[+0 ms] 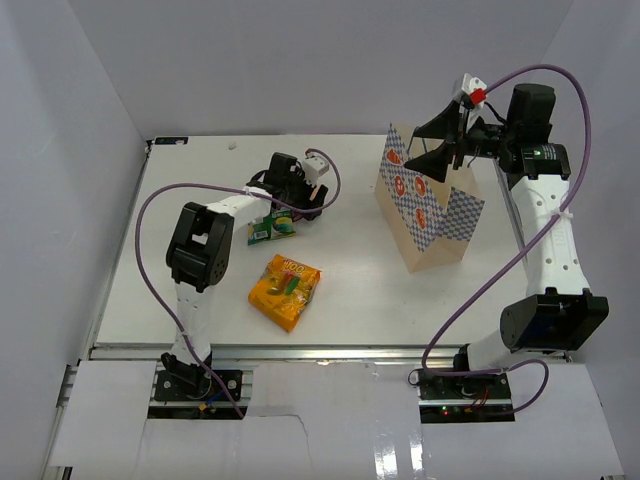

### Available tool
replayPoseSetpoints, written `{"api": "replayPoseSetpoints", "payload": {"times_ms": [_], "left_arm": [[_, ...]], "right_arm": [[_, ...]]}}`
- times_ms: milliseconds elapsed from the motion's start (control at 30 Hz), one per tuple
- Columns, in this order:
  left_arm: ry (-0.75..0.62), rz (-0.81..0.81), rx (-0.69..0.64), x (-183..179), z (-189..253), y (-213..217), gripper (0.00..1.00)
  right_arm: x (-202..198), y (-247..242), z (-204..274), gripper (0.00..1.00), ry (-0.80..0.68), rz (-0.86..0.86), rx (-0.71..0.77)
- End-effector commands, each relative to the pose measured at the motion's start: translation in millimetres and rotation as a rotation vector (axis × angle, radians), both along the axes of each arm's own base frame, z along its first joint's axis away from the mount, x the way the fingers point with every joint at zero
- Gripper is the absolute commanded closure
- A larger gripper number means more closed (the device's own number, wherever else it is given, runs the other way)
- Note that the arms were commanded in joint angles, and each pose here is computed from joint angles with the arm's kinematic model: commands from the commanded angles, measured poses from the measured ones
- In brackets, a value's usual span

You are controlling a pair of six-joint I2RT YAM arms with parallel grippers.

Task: Place the snacks into the paper bag

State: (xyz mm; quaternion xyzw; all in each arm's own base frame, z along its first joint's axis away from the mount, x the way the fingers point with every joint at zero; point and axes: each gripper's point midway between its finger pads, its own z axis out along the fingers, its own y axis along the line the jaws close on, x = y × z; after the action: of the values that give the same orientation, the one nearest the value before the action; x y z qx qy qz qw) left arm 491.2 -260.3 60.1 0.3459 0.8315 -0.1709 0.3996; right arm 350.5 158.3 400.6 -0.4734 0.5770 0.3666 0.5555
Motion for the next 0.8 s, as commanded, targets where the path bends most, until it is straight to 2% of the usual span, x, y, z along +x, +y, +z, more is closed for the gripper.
{"api": "replayPoseSetpoints", "payload": {"times_ms": [0, 167, 233, 267, 300, 400, 533, 700, 733, 767], "left_arm": [[-0.053, -0.006, 0.059, 12, 11, 6, 0.16], [0.024, -0.014, 0.089, -2, -14, 10, 0.23], [0.038, -0.004, 0.099, -5, -19, 13, 0.32], [0.04, 0.003, 0.097, -5, -18, 13, 0.42], [0.039, 0.01, 0.093, -5, -16, 13, 0.46], [0.017, 0.026, 0.063, 3, 0, 9, 0.58], [-0.041, -0.013, -0.074, 7, 53, -14, 0.67], [-0.041, -0.041, -0.236, -15, 102, -27, 0.7], [-0.068, -0.053, -0.276, -22, 122, -29, 0.7], [-0.029, -0.049, -0.286, -34, 111, -27, 0.7]], "right_arm": [[-4, 0, -1, 0.14, -0.022, -0.004, -0.02], [-3, 1, -8, 0.14, 0.0, 0.0, -0.017], [-4, 1, -9, 0.14, 0.005, 0.001, -0.016], [-8, 11, -10, 0.14, 0.009, 0.028, -0.016], [-10, 13, -10, 0.14, 0.009, 0.034, -0.016], [-20, 22, -8, 0.14, 0.006, 0.077, -0.016], [-35, 48, -10, 0.15, 0.006, 0.114, -0.062], [-45, 84, -26, 0.18, 0.044, 0.121, -0.127], [-48, 91, -33, 0.19, 0.087, 0.11, -0.134], [-47, 97, -34, 0.19, 0.093, 0.105, -0.129]]}}
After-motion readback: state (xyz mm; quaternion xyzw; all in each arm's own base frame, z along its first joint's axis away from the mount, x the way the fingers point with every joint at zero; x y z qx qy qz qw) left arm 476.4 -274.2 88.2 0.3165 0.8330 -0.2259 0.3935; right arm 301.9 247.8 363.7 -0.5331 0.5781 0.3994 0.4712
